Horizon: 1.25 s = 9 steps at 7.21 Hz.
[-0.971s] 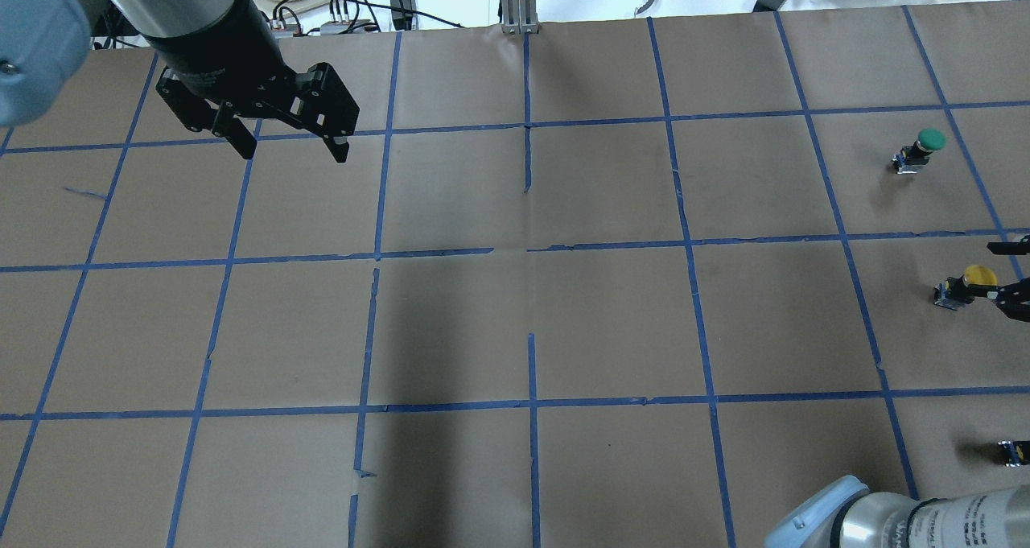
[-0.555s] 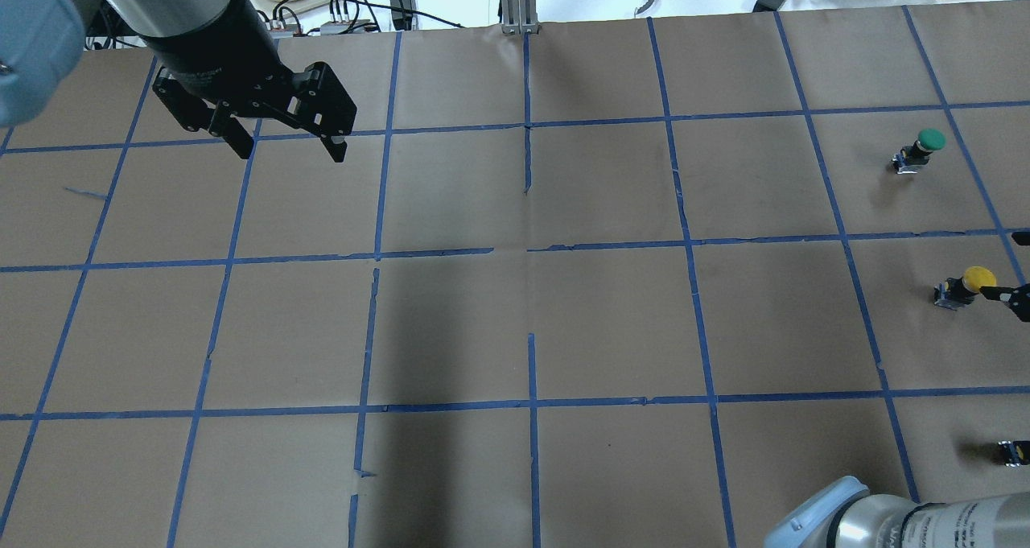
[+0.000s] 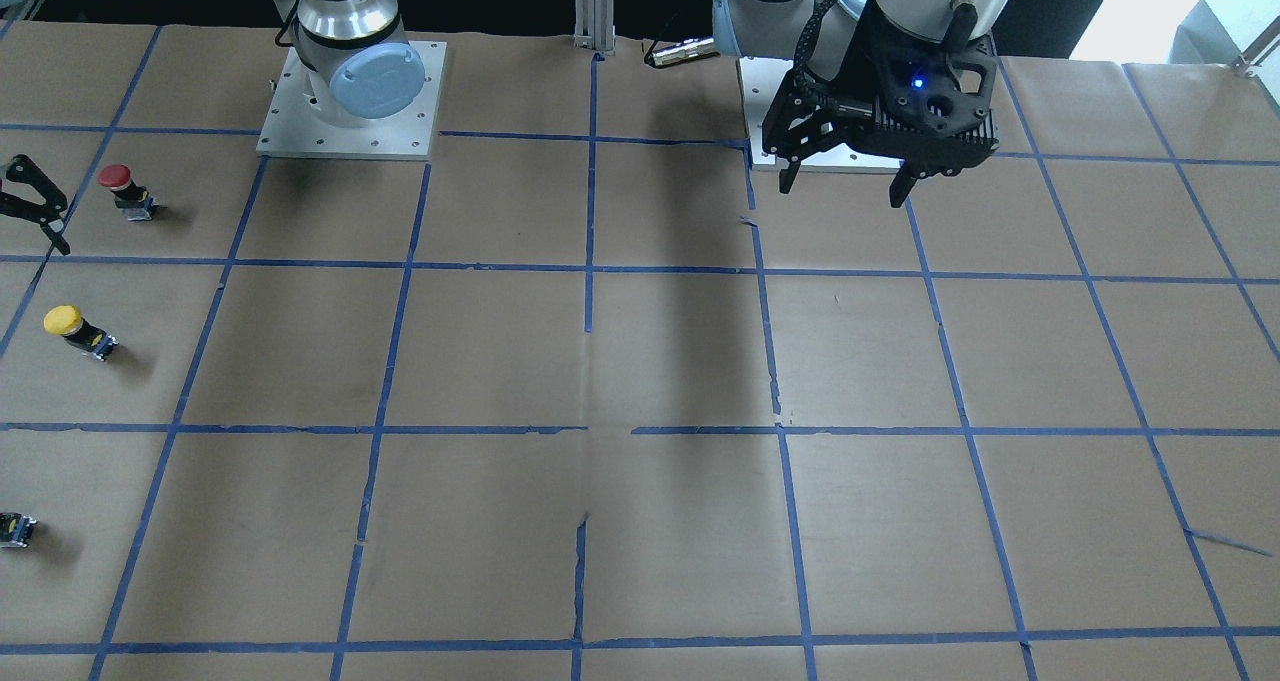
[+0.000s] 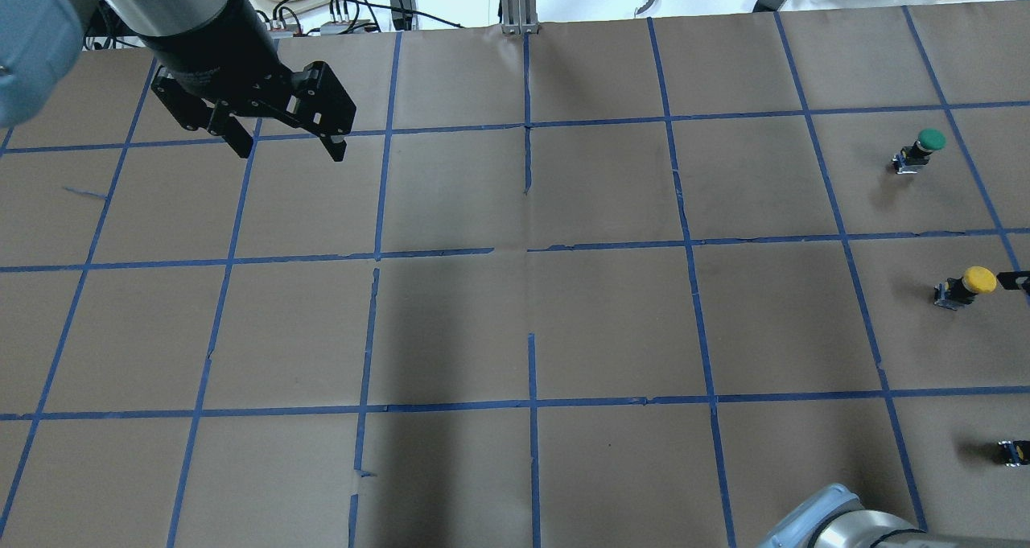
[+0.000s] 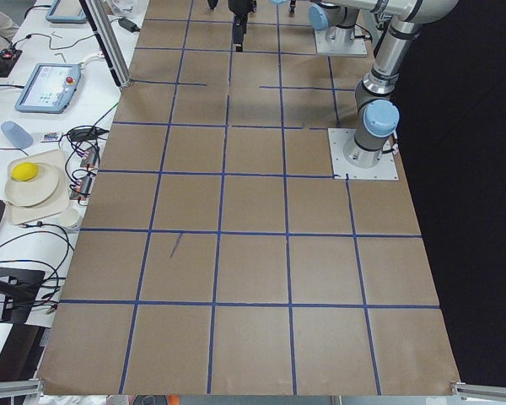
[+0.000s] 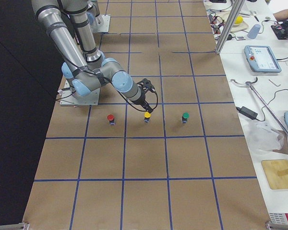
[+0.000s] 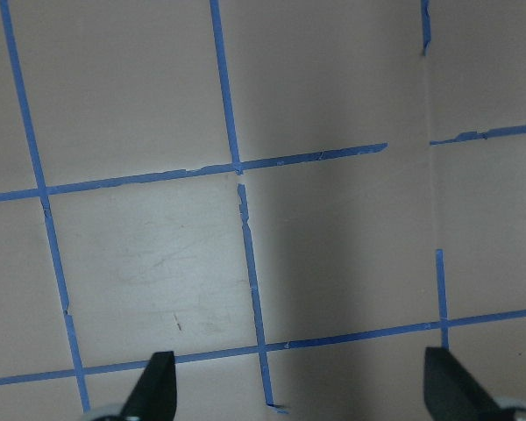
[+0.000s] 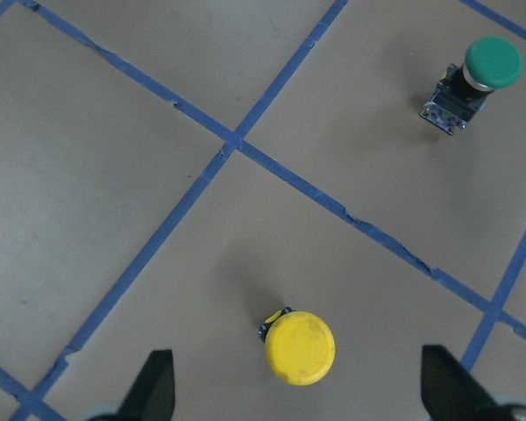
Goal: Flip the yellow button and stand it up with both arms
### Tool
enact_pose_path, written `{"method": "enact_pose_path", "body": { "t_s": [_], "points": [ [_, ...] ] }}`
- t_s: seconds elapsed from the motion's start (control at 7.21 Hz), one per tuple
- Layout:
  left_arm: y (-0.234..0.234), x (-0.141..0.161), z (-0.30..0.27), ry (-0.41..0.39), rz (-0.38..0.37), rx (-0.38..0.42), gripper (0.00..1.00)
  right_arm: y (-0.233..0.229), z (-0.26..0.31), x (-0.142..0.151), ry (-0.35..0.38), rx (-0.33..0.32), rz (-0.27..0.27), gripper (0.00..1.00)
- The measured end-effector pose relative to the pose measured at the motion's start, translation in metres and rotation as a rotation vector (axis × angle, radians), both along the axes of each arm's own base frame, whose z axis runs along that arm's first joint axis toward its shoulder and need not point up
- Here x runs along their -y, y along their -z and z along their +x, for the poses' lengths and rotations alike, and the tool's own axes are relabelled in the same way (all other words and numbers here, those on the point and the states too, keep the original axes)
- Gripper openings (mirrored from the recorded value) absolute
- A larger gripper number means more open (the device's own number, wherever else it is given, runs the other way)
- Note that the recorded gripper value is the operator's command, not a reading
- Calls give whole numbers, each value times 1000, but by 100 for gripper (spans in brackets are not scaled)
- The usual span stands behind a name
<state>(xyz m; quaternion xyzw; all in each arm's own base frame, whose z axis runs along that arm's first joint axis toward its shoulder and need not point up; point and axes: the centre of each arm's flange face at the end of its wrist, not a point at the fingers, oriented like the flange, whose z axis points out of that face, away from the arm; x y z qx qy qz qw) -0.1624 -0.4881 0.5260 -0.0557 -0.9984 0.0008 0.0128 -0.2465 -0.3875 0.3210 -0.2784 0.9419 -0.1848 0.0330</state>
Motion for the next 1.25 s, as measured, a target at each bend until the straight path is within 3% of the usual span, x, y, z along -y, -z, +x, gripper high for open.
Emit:
{"method": "enact_pose_path", "body": {
  "t_s": [0.42,0.69,0.97,1.25],
  "points": [
    [0,0,0,0,-1,0,100,-83,69,26,304,50,204,100],
    [-1,0,0,-1,-1,0,100,-128,138,49,545,93,337,100],
    [-1,0,0,-1,-2,0,100,-156,243,60,743,64,418,100],
    [-1,-1,1,-1,0,3,100,-164,337,48,830,20,451,100]
  ]
}}
